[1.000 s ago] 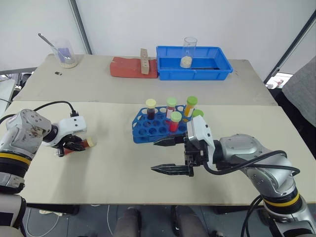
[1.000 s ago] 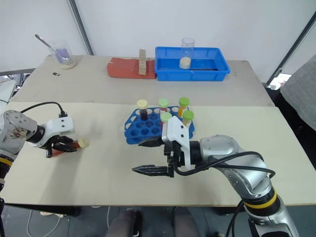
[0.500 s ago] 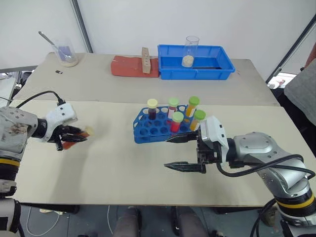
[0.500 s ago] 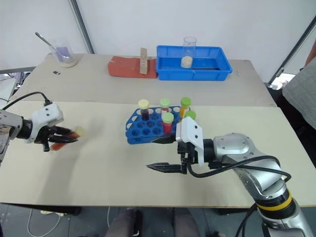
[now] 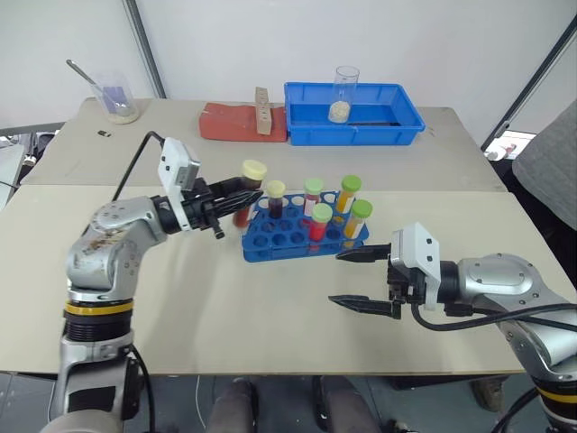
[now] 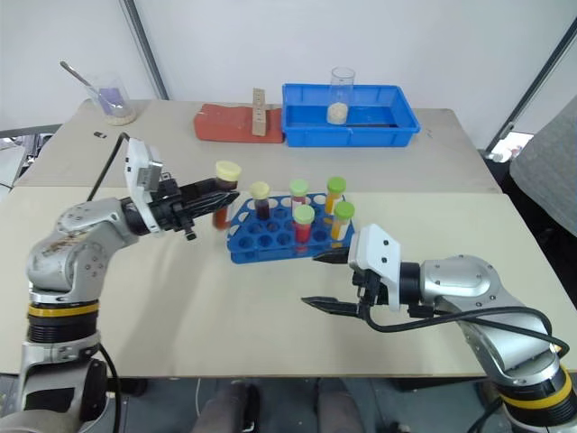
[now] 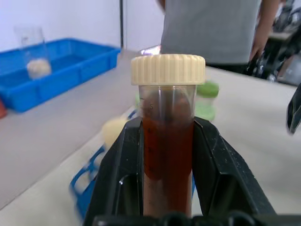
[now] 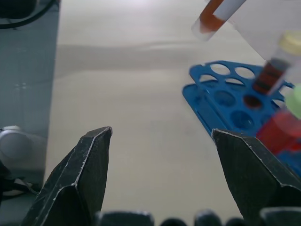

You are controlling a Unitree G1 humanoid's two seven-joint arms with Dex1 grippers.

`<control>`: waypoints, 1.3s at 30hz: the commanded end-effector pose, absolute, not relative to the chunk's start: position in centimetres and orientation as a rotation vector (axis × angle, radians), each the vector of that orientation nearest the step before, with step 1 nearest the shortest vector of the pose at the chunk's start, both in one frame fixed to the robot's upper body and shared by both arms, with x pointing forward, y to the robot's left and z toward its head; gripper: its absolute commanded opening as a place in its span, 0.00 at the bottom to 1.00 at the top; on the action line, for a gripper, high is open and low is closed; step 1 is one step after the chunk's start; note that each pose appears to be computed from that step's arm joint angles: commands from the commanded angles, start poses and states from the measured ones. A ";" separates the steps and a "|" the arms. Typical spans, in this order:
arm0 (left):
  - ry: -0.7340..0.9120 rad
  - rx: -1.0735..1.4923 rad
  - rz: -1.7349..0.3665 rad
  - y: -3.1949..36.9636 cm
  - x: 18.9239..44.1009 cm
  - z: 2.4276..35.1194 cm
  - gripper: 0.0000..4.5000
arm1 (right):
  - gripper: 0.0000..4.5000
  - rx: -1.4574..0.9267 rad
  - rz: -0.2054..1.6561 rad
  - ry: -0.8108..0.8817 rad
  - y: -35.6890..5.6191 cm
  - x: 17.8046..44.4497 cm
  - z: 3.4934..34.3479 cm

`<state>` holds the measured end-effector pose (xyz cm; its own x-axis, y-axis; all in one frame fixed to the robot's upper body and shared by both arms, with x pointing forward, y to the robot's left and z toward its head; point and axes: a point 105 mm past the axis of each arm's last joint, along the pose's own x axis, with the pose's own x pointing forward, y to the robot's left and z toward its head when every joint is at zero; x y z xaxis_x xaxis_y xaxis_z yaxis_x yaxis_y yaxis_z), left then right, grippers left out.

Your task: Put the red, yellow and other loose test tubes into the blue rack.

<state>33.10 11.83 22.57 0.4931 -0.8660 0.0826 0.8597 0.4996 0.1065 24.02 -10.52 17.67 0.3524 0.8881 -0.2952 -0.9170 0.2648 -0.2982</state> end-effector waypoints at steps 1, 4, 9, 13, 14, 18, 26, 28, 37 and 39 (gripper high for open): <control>-0.201 0.068 -1.056 10.6 32.9 23.0 0.20 | 0.85 -0.492 1.166 0.031 -10.8 23.6 18.7; -0.209 0.067 -1.063 9.8 33.3 22.1 0.20 | 0.85 -0.493 1.131 0.045 -11.1 23.4 18.4; -0.226 0.065 -1.059 8.9 34.0 20.9 0.20 | 0.85 -0.487 1.084 0.074 -11.4 23.4 18.1; -0.232 0.052 -1.054 8.2 34.3 20.3 0.20 | 0.85 -0.484 1.067 0.099 -11.7 23.2 17.8; -0.233 0.055 -1.053 8.0 34.4 20.1 0.20 | 0.85 -0.464 1.074 0.095 -11.6 23.1 18.0; -0.238 0.057 -1.038 7.7 35.0 19.2 0.20 | 0.85 -0.412 1.116 0.067 -11.2 22.3 18.9; -0.239 0.037 -1.022 7.1 35.3 17.9 0.20 | 0.85 -0.393 1.103 0.066 -11.3 22.3 19.3; -0.240 0.037 -1.019 7.0 35.3 17.7 0.20 | 0.85 -0.394 1.099 0.066 -11.4 22.3 19.4; -0.244 0.033 -0.996 6.9 35.4 16.5 0.20 | 0.85 -0.392 1.073 0.058 -11.4 22.6 19.6; -0.249 0.029 -0.991 6.8 35.4 16.3 0.20 | 0.85 -0.391 1.068 0.055 -11.4 22.7 19.6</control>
<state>35.60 7.13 16.38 0.5282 -0.8284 0.1862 0.8237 0.5532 0.1244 22.92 -11.60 18.52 0.4834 0.8374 -0.2553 -0.8700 0.4270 -0.2465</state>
